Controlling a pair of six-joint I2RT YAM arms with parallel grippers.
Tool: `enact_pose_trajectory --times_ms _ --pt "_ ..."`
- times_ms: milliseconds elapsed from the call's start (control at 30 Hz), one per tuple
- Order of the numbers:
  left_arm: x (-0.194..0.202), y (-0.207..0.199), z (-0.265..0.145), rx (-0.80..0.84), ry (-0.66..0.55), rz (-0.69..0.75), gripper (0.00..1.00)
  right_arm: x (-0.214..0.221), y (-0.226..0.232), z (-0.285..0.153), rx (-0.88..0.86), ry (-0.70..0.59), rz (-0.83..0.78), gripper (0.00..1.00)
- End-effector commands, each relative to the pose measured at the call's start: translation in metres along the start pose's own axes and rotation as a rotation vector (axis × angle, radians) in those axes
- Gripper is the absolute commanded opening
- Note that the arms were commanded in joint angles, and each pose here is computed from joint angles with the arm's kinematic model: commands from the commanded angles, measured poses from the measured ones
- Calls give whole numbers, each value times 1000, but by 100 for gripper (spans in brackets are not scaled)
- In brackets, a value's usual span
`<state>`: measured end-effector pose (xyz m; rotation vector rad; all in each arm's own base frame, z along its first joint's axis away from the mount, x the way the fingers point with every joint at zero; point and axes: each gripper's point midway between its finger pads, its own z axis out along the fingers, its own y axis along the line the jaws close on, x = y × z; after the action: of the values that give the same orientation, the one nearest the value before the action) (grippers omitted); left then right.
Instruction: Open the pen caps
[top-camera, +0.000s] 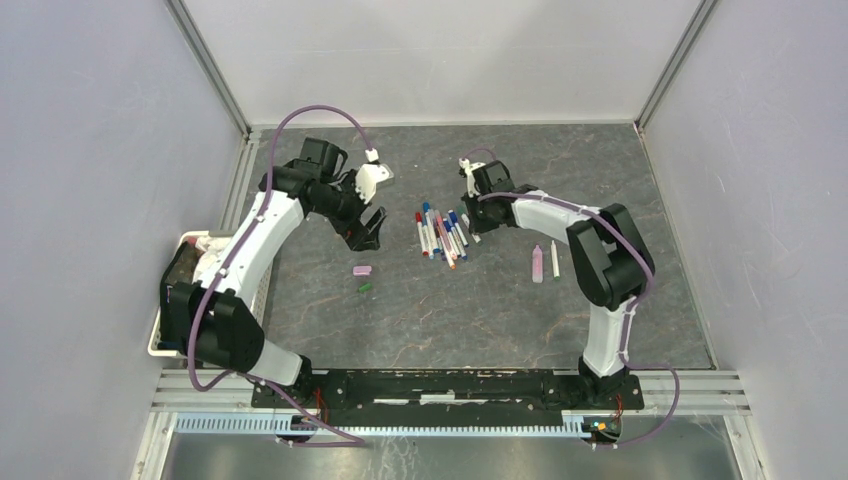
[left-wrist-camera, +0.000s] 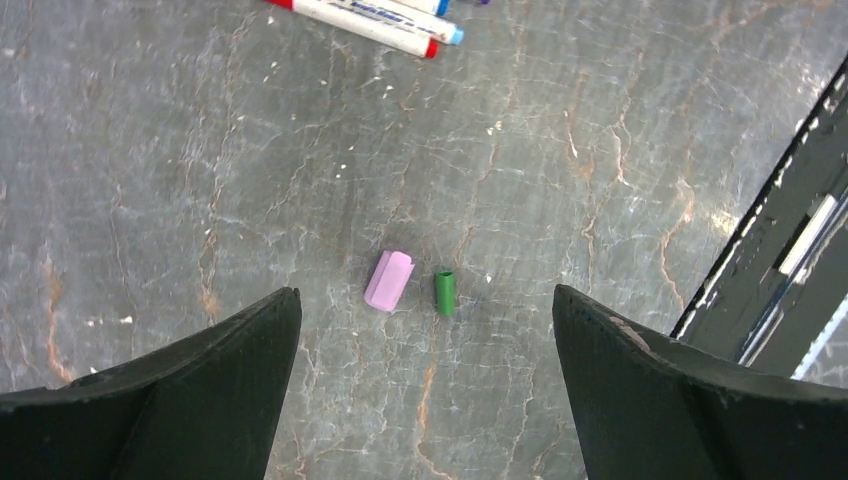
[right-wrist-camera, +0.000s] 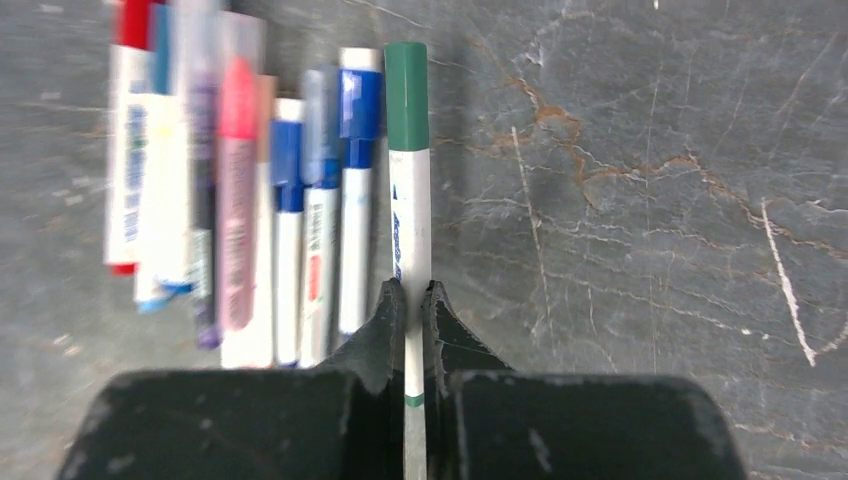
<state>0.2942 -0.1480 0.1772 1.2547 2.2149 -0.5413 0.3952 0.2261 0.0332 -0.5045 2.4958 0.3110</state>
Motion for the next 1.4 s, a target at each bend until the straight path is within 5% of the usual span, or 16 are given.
enact_pose_trajectory --times_ms 0,233,533,1200,1233,1300,1367 --pt "-12 -21 -6 103 -88 205 100 -50 39 -66 -216 -176 -51 0" --pt "-12 -49 -4 167 -131 521 100 -2 134 -129 -715 -63 -136 0" --pt "-5 -70 5 183 -36 767 97 23 202 -159 -951 9 -245 0" --pt "17 -100 15 287 33 823 31 17 227 -160 -1089 47 -219 0" --pt "17 -101 16 289 33 825 26 16 227 -159 -1094 46 -216 4" --pt "18 -101 16 287 40 830 12 16 229 -158 -1100 49 -199 27" --pt "18 -100 16 281 48 832 2 14 231 -157 -1114 49 -186 36"
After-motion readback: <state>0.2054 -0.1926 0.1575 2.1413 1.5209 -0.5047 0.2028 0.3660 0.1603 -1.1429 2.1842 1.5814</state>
